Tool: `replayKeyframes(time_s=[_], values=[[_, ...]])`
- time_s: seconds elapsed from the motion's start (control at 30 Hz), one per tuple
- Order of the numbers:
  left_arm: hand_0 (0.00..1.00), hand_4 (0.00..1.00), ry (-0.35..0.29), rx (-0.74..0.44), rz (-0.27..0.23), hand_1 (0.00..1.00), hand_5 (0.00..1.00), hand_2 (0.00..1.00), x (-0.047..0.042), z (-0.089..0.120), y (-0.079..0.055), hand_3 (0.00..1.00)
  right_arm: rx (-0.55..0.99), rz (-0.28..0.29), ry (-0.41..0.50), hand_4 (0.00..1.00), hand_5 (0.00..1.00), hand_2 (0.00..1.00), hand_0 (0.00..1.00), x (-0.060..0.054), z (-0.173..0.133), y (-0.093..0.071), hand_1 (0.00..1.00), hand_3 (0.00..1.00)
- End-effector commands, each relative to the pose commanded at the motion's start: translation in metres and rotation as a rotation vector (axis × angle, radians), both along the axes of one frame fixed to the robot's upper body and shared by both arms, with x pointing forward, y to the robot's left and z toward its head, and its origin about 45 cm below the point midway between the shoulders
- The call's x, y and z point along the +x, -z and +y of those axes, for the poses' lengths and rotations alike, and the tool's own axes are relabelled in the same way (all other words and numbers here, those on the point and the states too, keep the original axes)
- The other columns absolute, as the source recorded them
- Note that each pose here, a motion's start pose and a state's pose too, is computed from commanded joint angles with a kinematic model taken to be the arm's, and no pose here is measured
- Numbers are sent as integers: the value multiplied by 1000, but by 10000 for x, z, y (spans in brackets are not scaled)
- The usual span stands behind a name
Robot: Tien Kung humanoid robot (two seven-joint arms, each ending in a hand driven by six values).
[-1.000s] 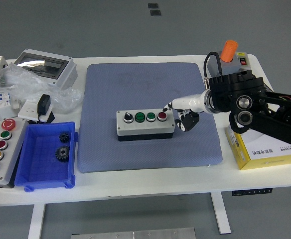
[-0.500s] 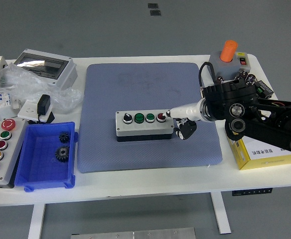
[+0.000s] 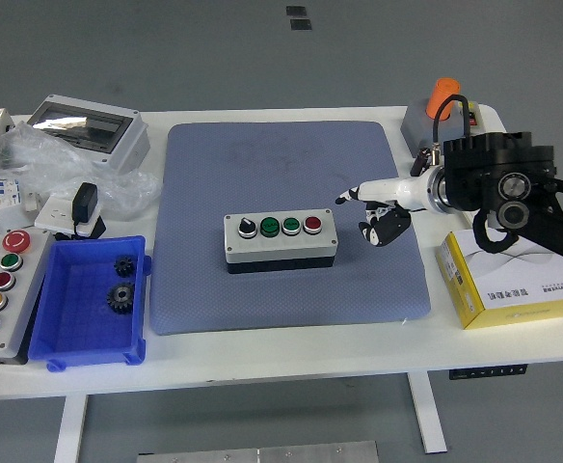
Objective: Pick up the button,place it on the desk,press the button,press the button
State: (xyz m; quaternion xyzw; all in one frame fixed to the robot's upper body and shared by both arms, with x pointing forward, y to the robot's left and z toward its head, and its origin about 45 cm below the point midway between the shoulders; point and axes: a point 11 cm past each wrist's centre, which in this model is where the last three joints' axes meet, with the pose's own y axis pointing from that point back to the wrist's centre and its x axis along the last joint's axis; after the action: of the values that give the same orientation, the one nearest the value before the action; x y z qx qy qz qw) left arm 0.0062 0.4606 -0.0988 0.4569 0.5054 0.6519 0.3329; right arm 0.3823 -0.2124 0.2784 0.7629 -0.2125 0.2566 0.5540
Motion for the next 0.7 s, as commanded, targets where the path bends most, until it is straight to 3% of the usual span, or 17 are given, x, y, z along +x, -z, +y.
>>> replayKeyframes(time_s=[0.1, 0.2, 0.23, 0.37, 0.4, 0.43, 0.6, 0.63, 0.7], values=[[570, 172, 0, -7, 5, 528, 2, 491, -17, -23, 10, 595, 78, -49, 45, 178, 9, 310, 416, 47, -70, -63, 444, 998], [570, 172, 2, -16, 9, 528, 2, 491, -28, -59, 24, 595, 193, -139, 83, 178, 9, 310, 416, 100, -48, -131, 444, 998], [571, 171, 3, -19, 11, 528, 2, 492, -29, -73, 30, 595, 242, -179, 101, 410, 148, 595, 451, 119, -38, -153, 547, 998], [571, 171, 5, -29, 12, 528, 2, 492, -19, -134, 53, 595, 446, -334, 207, 410, 148, 595, 451, 212, -139, -147, 547, 998], [571, 171, 5, -30, 14, 528, 2, 492, -19, -145, 57, 595, 501, -356, 245, 410, 148, 595, 451, 231, -197, -115, 547, 998], [571, 171, 2, -31, 15, 528, 2, 490, -22, -160, 63, 592, 590, -371, 306, 550, 281, 685, 638, 247, -278, -53, 649, 977], [571, 171, -7, -34, 27, 528, 2, 490, -46, -222, 87, 592, 891, -436, 568, 550, 281, 685, 638, 202, -669, 272, 649, 977], [572, 168, -8, -32, 34, 527, 2, 489, -59, -237, 93, 595, 943, -454, 626, 832, 531, 777, 730, 169, -753, 353, 731, 913], [572, 168, -12, -25, 55, 527, 2, 489, -92, -263, 103, 595, 1026, -508, 733, 832, 531, 777, 730, 74, -936, 486, 731, 913]])
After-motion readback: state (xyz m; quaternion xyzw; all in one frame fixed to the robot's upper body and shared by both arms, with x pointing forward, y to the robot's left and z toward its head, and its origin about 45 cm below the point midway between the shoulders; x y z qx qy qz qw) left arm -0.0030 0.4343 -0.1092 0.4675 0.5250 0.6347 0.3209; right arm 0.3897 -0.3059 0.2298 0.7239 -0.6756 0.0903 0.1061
